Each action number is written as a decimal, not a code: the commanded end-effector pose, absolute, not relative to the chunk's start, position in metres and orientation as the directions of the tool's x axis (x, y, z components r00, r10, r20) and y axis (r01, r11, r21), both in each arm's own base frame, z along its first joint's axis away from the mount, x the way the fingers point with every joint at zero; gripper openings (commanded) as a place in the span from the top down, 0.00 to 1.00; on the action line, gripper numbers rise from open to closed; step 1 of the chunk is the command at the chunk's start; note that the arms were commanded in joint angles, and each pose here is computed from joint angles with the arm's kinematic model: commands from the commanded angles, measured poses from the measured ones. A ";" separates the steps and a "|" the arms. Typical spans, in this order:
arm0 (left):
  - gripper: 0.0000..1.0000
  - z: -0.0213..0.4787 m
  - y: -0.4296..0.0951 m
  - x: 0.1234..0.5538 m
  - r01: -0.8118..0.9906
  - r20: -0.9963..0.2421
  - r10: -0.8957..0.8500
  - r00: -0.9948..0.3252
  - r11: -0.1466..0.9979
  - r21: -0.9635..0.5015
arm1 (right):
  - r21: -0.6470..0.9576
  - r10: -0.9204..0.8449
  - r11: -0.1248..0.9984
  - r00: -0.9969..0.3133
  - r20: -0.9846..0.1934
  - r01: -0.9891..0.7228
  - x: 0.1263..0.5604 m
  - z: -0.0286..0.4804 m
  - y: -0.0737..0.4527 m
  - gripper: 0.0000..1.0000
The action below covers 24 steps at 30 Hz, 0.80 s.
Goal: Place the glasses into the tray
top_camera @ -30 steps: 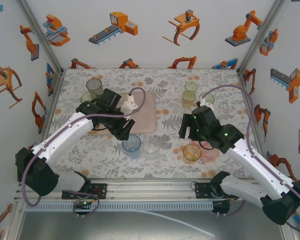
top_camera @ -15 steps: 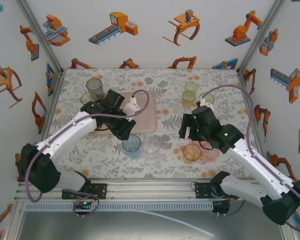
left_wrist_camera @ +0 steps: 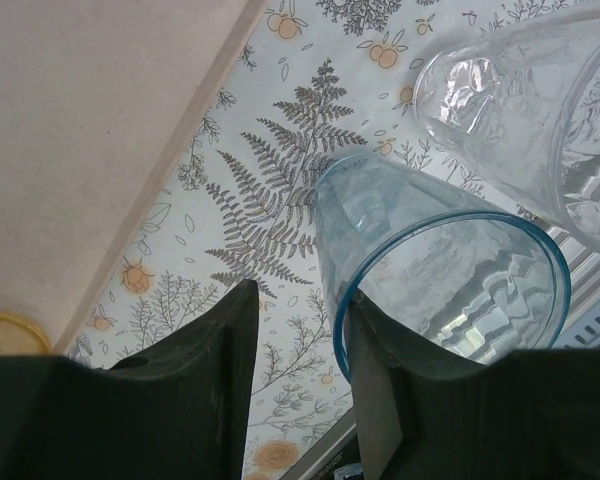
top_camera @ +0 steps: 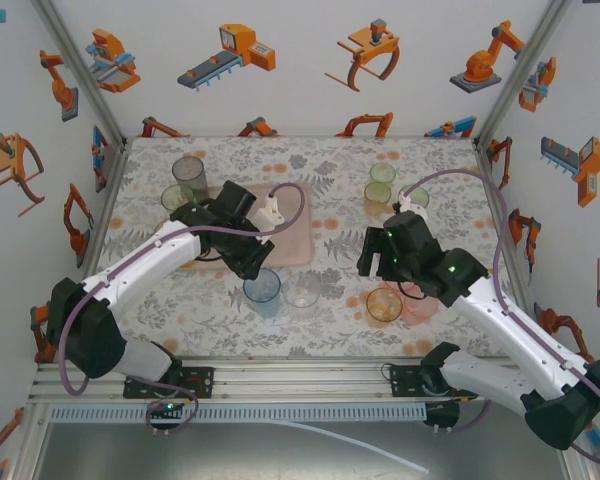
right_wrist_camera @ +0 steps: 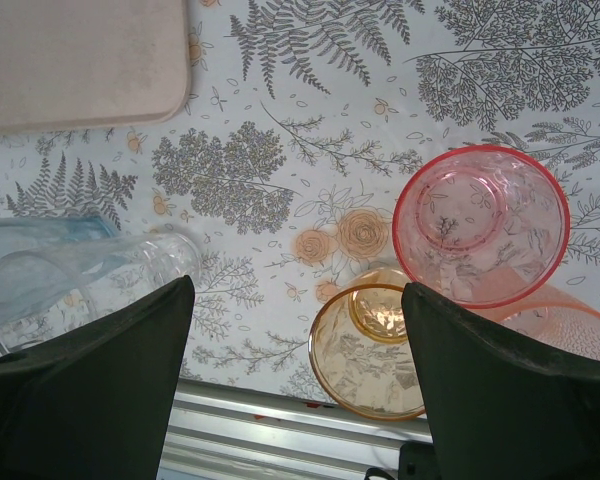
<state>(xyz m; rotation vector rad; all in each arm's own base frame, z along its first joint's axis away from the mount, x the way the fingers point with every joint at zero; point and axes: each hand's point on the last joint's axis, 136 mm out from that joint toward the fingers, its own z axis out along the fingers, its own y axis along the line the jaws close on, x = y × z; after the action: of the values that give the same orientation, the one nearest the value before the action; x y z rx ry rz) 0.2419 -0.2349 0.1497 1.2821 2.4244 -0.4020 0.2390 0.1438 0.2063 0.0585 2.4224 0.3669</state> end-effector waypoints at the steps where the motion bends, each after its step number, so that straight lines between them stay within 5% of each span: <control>1: 0.60 0.143 -0.234 0.241 0.842 -0.428 0.748 -0.507 0.536 -0.061 | 0.285 0.148 0.957 -0.761 -0.631 -0.050 0.241 0.206 0.143 0.24; 24: 0.59 0.137 -0.235 0.236 0.861 -0.408 0.779 -0.476 0.508 -0.033 | 0.286 0.147 0.957 -0.763 -0.629 -0.052 0.241 0.203 0.144 0.24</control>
<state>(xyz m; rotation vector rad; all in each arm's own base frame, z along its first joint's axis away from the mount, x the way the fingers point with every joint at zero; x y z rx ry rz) 0.2396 -0.2368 0.1452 1.3236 2.4091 -0.3545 0.2401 0.1448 0.2031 0.0588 2.4192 0.3700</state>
